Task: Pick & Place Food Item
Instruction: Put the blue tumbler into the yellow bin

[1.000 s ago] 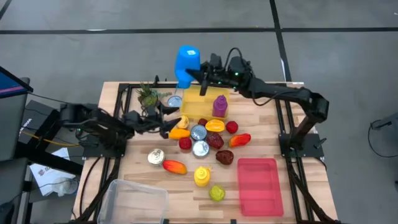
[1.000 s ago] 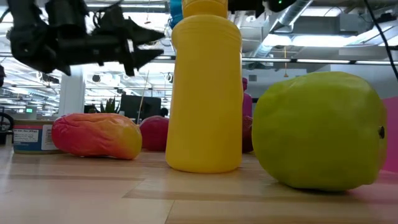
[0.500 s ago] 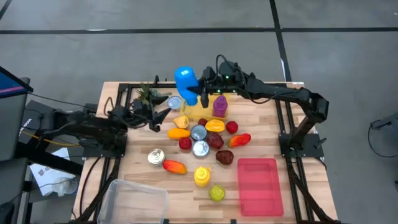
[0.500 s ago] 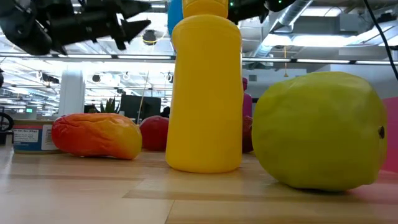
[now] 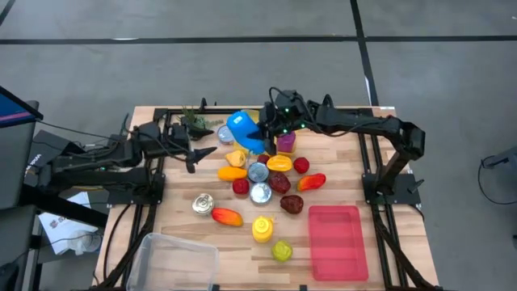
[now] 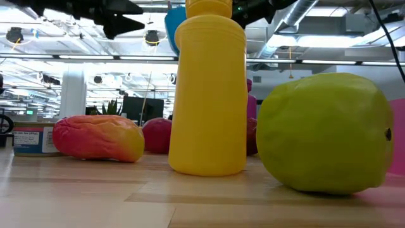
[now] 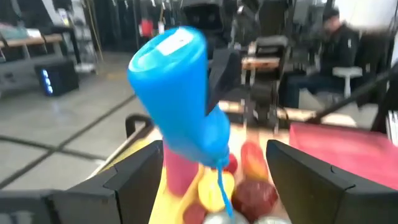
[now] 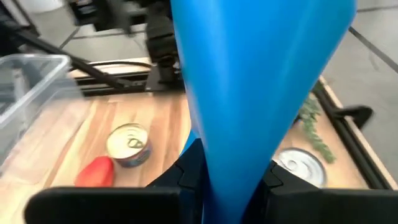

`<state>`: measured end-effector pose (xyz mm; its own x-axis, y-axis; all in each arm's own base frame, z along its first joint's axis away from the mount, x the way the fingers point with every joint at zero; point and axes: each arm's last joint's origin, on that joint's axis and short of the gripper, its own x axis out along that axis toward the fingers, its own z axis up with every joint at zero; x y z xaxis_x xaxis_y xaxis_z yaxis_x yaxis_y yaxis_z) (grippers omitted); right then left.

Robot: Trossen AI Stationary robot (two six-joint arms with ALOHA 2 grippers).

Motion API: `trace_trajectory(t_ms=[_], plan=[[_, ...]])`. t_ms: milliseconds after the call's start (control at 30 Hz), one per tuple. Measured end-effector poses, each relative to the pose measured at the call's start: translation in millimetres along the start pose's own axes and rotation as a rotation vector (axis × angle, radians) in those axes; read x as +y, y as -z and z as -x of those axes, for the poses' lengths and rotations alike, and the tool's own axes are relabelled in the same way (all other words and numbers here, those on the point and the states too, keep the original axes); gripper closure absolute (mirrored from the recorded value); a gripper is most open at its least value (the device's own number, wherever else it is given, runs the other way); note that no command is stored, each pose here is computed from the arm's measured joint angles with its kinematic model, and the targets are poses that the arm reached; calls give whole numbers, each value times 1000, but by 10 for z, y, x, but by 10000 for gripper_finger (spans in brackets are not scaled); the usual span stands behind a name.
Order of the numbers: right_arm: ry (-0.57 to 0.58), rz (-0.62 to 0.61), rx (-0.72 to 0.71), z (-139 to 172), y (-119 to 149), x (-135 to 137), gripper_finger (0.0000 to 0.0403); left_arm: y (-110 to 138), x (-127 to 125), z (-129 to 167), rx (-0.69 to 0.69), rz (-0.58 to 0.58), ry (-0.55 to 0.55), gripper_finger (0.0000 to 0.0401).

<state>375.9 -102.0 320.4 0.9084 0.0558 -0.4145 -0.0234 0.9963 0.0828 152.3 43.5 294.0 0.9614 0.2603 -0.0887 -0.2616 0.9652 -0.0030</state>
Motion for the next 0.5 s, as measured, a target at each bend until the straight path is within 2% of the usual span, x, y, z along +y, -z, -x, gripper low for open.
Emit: trace_trajectory(t_ms=[167,233,400,500], plan=[[-55,67,7,-175,13,192,356,-202,-1,20,78,-20,3,123],[-65,60,54,-267,64,204,362,-233,-1,-13,109,-21,9,123],[-73,63,66,-556,55,177,364,-399,-31,-88,181,-10,119,123],[-84,60,109,-687,77,145,362,-378,-27,-159,311,-8,111,123]])
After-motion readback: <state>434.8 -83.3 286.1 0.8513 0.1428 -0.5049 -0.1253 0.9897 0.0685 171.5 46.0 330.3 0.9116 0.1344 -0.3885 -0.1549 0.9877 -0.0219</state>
